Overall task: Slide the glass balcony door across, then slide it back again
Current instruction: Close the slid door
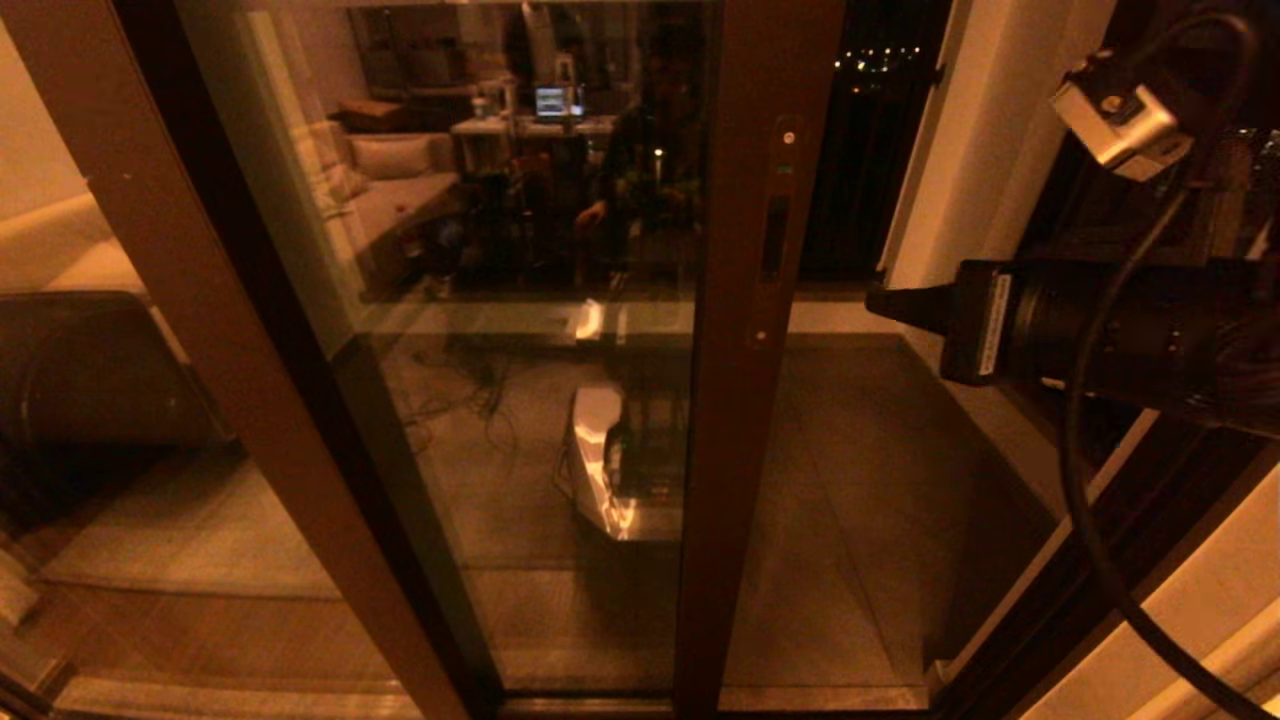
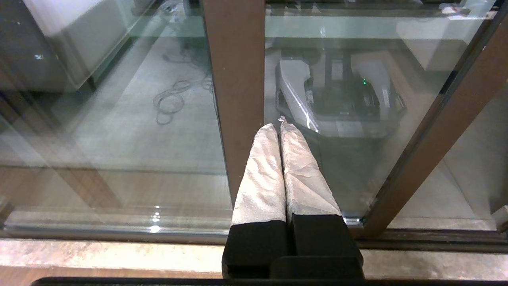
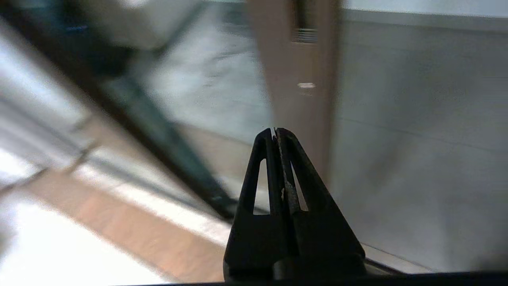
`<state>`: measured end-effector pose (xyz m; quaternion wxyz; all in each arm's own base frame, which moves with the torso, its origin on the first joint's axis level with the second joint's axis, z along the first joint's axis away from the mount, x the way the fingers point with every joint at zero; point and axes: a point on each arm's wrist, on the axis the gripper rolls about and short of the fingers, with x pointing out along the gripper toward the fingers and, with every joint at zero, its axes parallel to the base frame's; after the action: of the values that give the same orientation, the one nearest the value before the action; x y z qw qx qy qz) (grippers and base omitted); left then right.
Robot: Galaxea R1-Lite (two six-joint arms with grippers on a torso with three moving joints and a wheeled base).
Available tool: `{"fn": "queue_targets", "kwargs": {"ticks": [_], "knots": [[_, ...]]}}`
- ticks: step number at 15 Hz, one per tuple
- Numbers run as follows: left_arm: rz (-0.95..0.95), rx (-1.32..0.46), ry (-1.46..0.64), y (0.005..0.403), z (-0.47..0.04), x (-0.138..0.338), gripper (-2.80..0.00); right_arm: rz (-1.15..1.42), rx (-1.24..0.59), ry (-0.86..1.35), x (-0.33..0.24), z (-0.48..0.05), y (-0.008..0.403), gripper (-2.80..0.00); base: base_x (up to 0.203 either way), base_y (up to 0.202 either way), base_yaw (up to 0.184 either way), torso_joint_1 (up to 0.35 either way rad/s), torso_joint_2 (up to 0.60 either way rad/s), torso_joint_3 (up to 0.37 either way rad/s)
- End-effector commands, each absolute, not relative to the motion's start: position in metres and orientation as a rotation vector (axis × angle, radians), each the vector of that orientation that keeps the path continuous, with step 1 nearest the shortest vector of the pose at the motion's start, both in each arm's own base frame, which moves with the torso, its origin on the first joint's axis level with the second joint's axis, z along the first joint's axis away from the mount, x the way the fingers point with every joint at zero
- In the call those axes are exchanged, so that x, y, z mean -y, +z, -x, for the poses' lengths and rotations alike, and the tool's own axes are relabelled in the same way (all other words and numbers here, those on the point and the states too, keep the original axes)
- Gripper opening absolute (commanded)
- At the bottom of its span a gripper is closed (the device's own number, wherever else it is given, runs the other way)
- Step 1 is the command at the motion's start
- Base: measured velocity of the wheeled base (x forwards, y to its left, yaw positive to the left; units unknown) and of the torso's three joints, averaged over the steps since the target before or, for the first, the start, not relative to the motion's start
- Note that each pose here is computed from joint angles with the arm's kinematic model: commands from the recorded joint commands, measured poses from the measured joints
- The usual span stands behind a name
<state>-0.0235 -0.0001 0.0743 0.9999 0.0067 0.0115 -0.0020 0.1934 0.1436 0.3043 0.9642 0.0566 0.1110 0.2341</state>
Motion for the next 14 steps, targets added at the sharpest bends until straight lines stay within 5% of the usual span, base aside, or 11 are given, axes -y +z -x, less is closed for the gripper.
{"fn": "queue_targets", "kwargs": {"ticks": [1, 11, 12, 14], "knots": [[-0.014, -0.021, -0.005, 0.074, 0.024, 0.0, -2.8, -0.095, -0.223, 0.378, -0.158, -0.202, 0.301, -2.8, 0.0, 0.0, 0.0, 0.0, 0.0, 0.0], [-0.014, -0.021, -0.003, 0.074, 0.024, 0.0, -2.8, -0.09, -0.156, 0.248, -0.182, -0.221, 0.317, -2.8, 0.0, 0.0, 0.0, 0.0, 0.0, 0.0], [-0.014, -0.021, -0.003, 0.074, 0.024, 0.0, -2.8, -0.055, -0.157, 0.251, -0.183, -0.222, 0.316, 0.0, 0.0, 0.0, 0.0, 0.0, 0.0, 0.0], [-0.014, -0.021, -0.003, 0.074, 0.024, 0.0, -2.8, -0.019, -0.166, 0.25, -0.186, -0.227, 0.311, 0.0, 0.0, 0.0, 0.0, 0.0, 0.0, 0.0]]}}
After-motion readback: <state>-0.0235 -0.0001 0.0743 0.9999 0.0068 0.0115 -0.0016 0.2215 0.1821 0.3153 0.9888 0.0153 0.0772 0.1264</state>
